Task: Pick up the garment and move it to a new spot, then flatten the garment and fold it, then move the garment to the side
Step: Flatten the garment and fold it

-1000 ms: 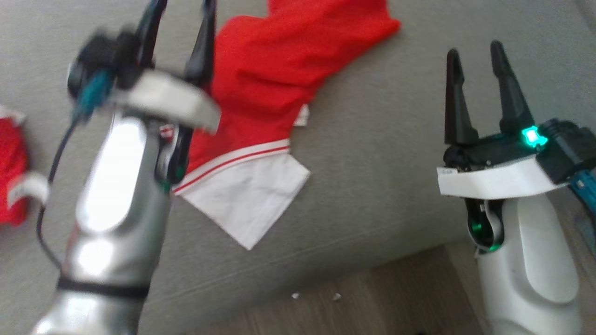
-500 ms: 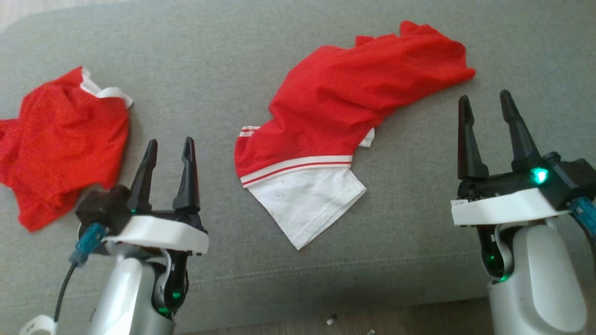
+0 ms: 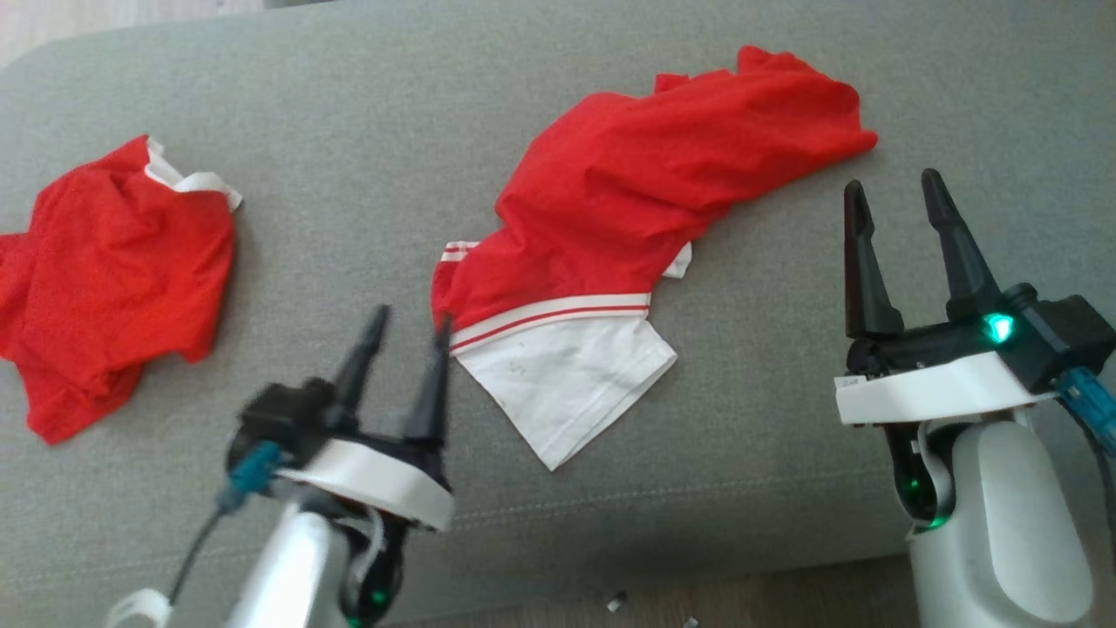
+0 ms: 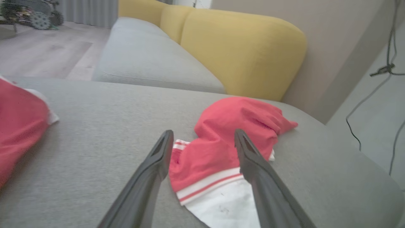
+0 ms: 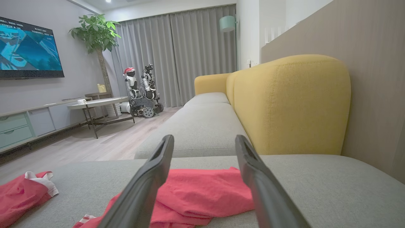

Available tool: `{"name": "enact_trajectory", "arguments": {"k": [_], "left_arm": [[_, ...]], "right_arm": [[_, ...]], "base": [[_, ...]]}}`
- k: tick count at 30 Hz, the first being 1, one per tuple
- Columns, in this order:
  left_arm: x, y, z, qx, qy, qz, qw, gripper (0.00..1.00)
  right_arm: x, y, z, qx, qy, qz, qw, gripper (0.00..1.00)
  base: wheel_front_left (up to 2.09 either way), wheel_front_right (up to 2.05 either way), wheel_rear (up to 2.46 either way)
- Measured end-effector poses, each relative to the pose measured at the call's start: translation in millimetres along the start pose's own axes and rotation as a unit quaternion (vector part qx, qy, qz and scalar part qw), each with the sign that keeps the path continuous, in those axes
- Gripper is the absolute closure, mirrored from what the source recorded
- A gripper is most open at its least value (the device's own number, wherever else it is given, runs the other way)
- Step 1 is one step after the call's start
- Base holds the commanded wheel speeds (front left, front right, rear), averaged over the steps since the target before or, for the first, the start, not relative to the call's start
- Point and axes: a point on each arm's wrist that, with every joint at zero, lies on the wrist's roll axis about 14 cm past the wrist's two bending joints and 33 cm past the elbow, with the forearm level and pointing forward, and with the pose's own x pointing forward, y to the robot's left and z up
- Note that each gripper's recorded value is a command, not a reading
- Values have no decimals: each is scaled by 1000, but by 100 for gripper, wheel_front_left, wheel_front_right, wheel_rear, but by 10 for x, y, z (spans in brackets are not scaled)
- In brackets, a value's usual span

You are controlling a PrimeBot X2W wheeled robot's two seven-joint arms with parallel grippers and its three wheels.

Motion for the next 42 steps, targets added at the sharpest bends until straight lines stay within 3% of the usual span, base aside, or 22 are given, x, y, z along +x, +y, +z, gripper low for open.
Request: {"name": "enact_trajectory", "arguments": {"k": [9, 14, 15, 23, 30, 31, 32, 33, 38, 42], "left_arm": [[-77, -626, -497, 34, 75, -126, 989, 0], [-160, -890, -834, 86, 127, -208, 966, 0], [-163, -913, -972, 109, 147, -230, 956, 0], [-139, -854, -1415, 195, 209, -270, 919, 0], [-62, -820, -1549, 225, 224, -270, 909, 0], [-47, -821, -1554, 227, 225, -270, 908, 14], [-33, -817, -1555, 228, 226, -269, 908, 78], [-17, -804, -1551, 230, 226, -267, 908, 100], [50, -756, -1470, 240, 216, -256, 911, 100], [225, -817, -1095, 244, 152, -242, 927, 100]], "right_arm": [[-13, -72, -113, 2, 12, -9, 1000, 0], [-43, -155, -188, 4, 22, -21, 1000, 0], [-54, -196, -213, 2, 26, -26, 999, 0], [-58, -345, -247, -3, 29, -45, 999, 0], [-73, -391, -310, -4, 36, -51, 998, 0], [-71, -390, -313, -3, 36, -51, 998, 0], [-69, -390, -312, -3, 36, -51, 998, 0], [-67, -393, -312, -3, 35, -52, 998, 0], [-56, -370, -298, -2, 33, -49, 998, 0], [-58, -352, -242, -1, 26, -47, 999, 0]], "base": [[0, 0, 0], [0, 0, 0], [0, 0, 0], [0, 0, 0], [0, 0, 0], [0, 0, 0], [0, 0, 0], [0, 0, 0], [0, 0, 0], [0, 0, 0]]}}
